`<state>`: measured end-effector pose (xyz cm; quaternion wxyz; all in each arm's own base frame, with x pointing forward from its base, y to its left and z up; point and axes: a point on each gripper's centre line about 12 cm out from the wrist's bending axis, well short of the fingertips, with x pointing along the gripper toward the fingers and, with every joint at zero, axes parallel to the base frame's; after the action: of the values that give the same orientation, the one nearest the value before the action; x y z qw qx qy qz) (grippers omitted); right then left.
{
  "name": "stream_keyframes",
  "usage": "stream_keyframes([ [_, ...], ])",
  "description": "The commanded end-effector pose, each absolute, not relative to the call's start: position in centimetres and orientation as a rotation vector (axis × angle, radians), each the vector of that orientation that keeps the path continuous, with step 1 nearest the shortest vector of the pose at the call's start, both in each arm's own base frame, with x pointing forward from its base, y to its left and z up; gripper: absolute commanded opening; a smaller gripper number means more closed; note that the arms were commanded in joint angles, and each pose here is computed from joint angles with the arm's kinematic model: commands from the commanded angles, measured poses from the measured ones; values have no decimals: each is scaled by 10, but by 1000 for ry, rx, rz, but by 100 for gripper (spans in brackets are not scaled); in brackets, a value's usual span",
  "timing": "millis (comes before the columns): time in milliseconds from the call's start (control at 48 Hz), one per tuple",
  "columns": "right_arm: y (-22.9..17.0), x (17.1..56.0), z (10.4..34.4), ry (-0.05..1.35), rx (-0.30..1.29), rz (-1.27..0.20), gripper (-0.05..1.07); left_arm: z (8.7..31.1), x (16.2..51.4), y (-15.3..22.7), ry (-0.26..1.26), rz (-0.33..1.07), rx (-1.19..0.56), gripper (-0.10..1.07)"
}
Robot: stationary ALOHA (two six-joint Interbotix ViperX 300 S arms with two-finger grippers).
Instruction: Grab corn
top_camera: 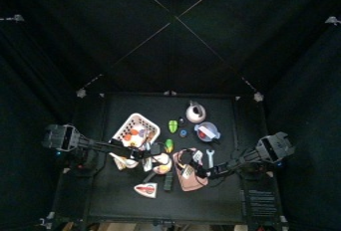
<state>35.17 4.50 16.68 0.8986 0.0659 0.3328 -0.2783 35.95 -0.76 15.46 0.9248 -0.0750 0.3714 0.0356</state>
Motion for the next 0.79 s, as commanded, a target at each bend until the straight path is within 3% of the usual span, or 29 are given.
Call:
stream_keyframes([
  [0,45,352,177,671,179,-583,104,172,361,-8,709,63,-150,92],
  [146,35,357,179,672,242,-635,104,182,348,-10,683,55,-151,92],
  [438,-5,403,188,627,413,-793,104,205,304,-17,542,-15,-181,92],
  [583,-30,423,173,675,606,-930,104,210,294,-20,454,-61,-216,92],
  [771,-46,432,158,696,682,-1022,104,206,287,-18,454,-49,-243,92],
])
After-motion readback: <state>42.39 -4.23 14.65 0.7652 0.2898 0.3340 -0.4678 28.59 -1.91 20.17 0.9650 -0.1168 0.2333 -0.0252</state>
